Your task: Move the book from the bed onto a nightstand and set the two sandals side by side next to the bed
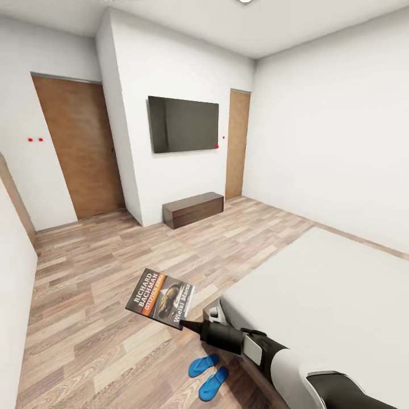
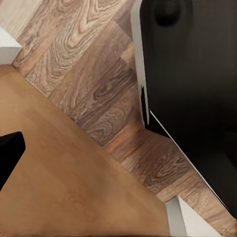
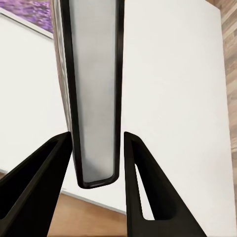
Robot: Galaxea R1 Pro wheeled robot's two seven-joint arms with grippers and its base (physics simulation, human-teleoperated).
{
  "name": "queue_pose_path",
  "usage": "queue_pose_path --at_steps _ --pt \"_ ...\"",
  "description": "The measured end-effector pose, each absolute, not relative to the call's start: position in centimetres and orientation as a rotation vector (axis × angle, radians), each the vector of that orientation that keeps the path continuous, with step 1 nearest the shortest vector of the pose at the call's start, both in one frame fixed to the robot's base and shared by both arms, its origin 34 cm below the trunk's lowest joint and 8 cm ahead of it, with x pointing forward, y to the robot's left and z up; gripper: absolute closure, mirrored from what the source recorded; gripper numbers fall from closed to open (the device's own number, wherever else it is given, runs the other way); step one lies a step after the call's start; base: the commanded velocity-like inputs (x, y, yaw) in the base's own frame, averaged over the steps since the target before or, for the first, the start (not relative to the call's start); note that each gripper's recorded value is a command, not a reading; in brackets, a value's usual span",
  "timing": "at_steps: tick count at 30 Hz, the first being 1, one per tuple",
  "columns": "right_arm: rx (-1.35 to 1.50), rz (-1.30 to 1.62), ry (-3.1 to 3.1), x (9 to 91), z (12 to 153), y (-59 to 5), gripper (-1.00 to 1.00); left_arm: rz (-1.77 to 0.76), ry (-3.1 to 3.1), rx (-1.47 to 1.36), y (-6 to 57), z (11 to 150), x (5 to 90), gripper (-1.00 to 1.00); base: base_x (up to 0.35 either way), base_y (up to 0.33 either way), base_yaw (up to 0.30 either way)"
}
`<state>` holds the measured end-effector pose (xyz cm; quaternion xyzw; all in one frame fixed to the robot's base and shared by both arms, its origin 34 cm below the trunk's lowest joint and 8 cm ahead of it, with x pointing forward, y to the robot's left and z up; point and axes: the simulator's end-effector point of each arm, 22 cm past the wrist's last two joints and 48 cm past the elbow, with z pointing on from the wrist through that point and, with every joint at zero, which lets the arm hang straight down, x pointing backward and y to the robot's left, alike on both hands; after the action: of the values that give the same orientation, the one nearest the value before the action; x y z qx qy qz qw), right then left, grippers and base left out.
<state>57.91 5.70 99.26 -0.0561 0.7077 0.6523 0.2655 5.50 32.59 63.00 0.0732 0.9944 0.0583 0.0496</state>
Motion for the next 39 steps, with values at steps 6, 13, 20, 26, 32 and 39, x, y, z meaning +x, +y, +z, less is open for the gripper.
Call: queue_pose_path --at_steps 6,13,20,26,32,39 --pt "-0.150 1.761 1.913 57.92 99.22 5.70 1.00 0.177 3.029 0.223 32.59 63.00 5.51 -1.00 0.000 0.000 0.283" --pt "-0.150 1.760 1.913 57.93 99.22 5.69 1.00 0.177 3.029 0.223 32.59 63.00 5.49 -1.00 0.000 0.000 0.283" --pt "-0.149 1.760 1.913 57.93 99.20 5.69 1.00 0.176 3.028 0.223 32.51 63.00 5.53 -1.00 0.000 0.000 0.283" --pt "-0.147 1.760 1.915 57.93 99.09 5.69 1.00 0.175 3.030 0.223 32.48 63.00 5.44 -1.00 0.000 0.000 0.283" --pt "-0.145 1.760 1.919 57.92 98.94 5.68 1.00 0.175 3.032 0.223 32.48 63.02 5.37 -1.00 0.000 0.000 0.283" --pt "-0.142 1.760 1.922 57.92 98.78 5.68 1.00 0.175 3.035 0.223 32.47 63.03 5.29 -1.00 0.000 0.000 0.279"
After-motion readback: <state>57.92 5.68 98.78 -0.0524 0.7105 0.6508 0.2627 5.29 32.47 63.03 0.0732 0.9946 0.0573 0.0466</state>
